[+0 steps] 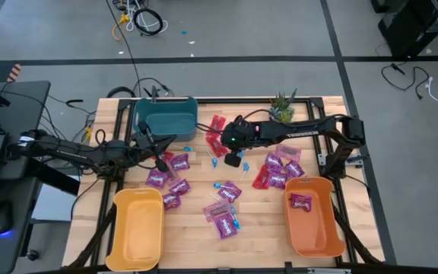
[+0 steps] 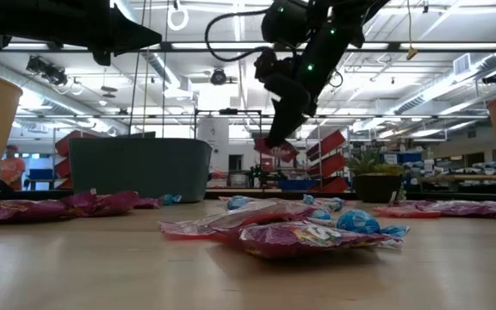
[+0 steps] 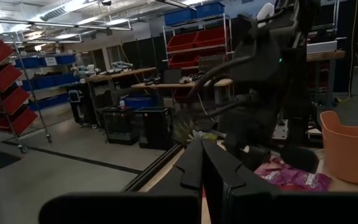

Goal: Sort candy
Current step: Put the purple candy into the orange bin

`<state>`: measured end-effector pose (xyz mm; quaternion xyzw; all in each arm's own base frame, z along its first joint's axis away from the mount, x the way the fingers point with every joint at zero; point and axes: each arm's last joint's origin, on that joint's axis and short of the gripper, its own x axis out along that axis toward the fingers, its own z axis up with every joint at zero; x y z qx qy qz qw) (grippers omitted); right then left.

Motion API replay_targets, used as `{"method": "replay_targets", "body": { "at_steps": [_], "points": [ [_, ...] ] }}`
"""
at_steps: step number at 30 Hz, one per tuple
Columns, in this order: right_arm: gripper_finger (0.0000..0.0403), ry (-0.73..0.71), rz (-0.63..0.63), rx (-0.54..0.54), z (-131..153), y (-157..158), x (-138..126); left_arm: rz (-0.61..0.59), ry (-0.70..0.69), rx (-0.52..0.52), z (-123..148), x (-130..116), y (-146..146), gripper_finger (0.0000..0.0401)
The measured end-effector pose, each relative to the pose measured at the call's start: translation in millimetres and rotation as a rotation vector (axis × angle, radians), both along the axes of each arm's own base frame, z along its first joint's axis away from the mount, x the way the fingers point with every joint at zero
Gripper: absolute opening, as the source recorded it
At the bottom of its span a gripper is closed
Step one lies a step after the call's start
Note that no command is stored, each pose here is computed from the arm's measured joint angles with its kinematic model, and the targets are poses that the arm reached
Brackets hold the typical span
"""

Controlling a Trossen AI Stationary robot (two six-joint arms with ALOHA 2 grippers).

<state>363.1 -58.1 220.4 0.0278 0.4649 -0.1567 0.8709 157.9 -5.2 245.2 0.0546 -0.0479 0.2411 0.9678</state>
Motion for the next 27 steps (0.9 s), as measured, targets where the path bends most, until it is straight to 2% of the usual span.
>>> {"method": "replay_targets", "body": {
  "at_steps": [27],
  "points": [
    [0.0001, -0.061, 0.168, 0.008, 56.7, 58.0, -34.5, -0.003, -0.007, -0.02, -0.4, 0.1, 0.0, 0.0006]
  ]
}}
